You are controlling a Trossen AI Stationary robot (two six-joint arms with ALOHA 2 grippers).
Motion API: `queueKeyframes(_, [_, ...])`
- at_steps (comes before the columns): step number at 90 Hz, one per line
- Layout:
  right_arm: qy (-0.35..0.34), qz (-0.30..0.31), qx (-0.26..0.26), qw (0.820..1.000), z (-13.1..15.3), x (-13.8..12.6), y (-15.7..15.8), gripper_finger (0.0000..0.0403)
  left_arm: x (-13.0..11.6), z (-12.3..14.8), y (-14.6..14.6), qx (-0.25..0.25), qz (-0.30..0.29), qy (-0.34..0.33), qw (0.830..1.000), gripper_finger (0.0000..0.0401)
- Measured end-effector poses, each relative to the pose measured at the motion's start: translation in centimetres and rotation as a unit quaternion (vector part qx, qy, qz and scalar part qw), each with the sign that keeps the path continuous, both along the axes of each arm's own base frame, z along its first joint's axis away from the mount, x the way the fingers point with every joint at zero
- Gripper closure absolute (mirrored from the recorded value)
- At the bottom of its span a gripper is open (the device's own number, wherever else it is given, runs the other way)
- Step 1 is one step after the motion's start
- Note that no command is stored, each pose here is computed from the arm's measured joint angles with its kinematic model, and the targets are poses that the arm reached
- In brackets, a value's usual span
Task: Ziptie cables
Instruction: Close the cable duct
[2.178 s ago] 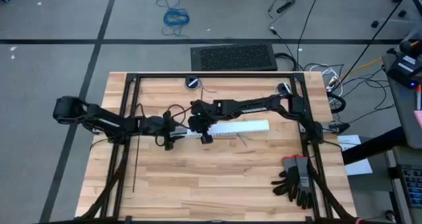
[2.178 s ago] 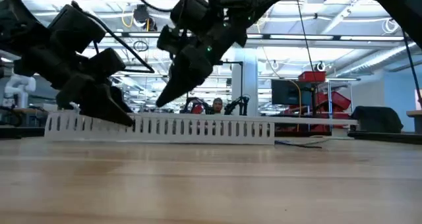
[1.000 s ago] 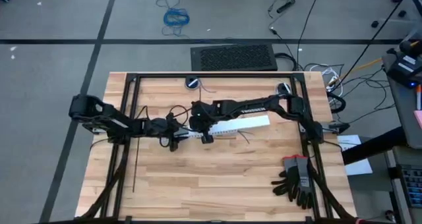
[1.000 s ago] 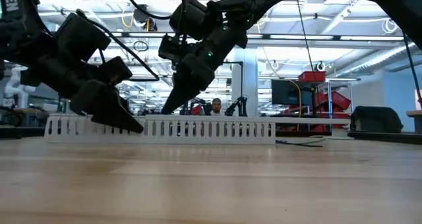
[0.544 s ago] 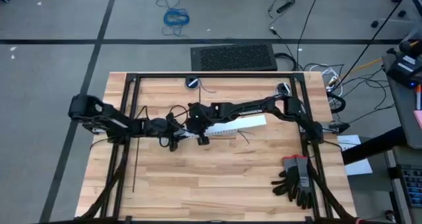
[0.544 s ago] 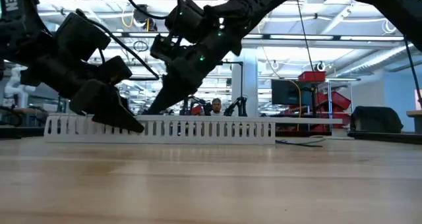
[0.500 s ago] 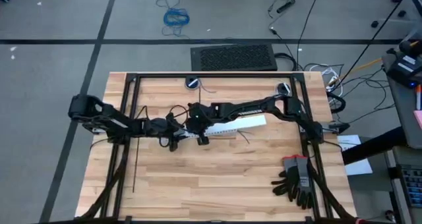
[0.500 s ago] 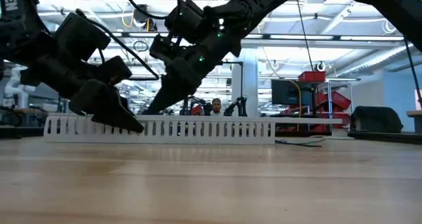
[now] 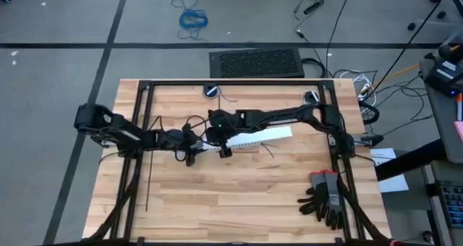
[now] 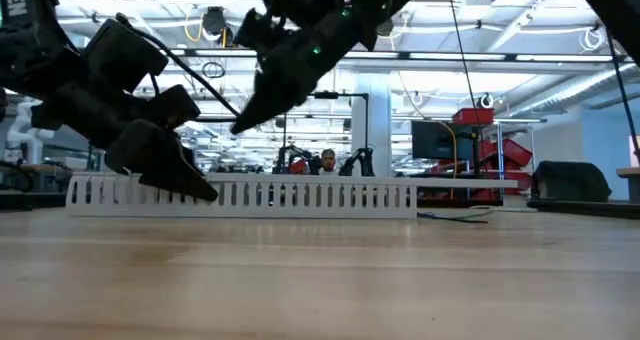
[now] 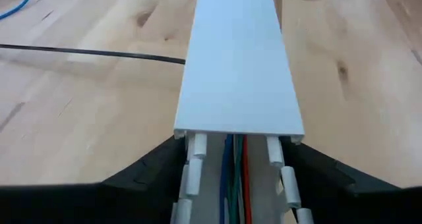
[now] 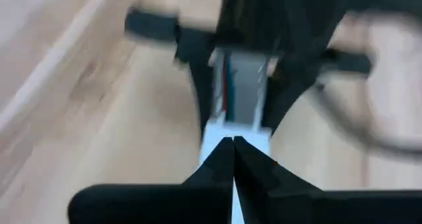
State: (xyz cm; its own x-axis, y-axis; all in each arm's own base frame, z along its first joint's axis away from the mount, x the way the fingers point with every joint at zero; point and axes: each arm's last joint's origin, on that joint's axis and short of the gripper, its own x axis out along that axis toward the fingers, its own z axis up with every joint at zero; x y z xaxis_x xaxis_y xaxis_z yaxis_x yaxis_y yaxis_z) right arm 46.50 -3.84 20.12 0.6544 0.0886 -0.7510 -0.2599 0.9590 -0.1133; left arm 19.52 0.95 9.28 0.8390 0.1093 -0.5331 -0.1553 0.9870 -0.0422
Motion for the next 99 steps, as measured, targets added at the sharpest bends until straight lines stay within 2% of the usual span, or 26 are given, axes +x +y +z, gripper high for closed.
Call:
queueKeyframes(12, [0.032, -0.007, 0.003, 0.999, -1.6, 0.0, -0.6, 0.0403, -0.1, -0.1, 0.0, -0.004, -0.004, 0.007, 1.0, 0.0175])
queueKeyframes(32, [0.037, 0.0, 0.026, 0.999, -3.7, 0.7, -0.9, 0.0403, -0.4, -0.6, -0.1, -0.024, -0.002, 0.035, 0.999, 0.0117])
queueKeyframes(42, [0.036, 0.0, 0.032, 0.999, -3.7, 0.7, -0.9, 0.0403, -0.4, -0.6, -0.1, -0.03, 0.002, 0.037, 0.999, 0.0104])
queueKeyframes(69, [0.037, 0.0, 0.037, 0.999, -3.8, 0.7, -1.2, 0.0403, -0.7, -0.9, -0.1, -0.038, 0.031, 0.055, 0.997, 0.0104])
queueKeyframes(99, [-0.005, 0.02, 0.051, 0.999, -4.3, 1.7, -0.5, 0.0403, -0.7, -1.0, -0.3, -0.024, 0.023, 0.058, 0.998, 0.0143])
